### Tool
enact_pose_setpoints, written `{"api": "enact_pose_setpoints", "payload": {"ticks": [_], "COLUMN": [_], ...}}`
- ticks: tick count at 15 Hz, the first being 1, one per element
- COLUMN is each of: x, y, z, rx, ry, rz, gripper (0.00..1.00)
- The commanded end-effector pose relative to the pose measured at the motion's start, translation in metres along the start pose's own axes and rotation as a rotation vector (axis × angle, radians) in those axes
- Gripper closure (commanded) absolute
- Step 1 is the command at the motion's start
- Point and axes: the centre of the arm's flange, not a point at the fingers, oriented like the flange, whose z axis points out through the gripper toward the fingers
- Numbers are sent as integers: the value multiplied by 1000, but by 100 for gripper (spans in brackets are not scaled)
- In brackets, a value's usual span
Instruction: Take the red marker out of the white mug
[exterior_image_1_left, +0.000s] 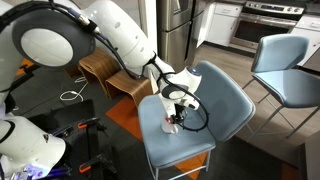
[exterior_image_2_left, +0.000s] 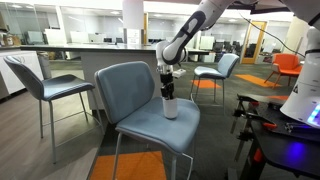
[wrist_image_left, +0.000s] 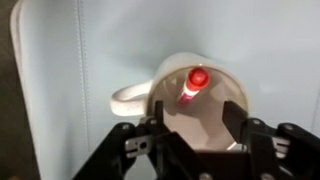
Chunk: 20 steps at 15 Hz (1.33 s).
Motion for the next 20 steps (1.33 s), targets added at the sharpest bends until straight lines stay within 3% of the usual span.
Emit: {"api": "enact_pose_setpoints", "payload": {"ticks": [1,8,15,17,20], "x": [4,-8,-9,-9,-10], "y": [7,-1,-6,-6,-5], "z": [-2,6,17,19,28], "rx": [14,30,15,15,13], "ry": [-21,-130,-156,-165,-184], "rz": [12,-7,-36,-32,-32], "gripper": [37,37,36,44,69]}}
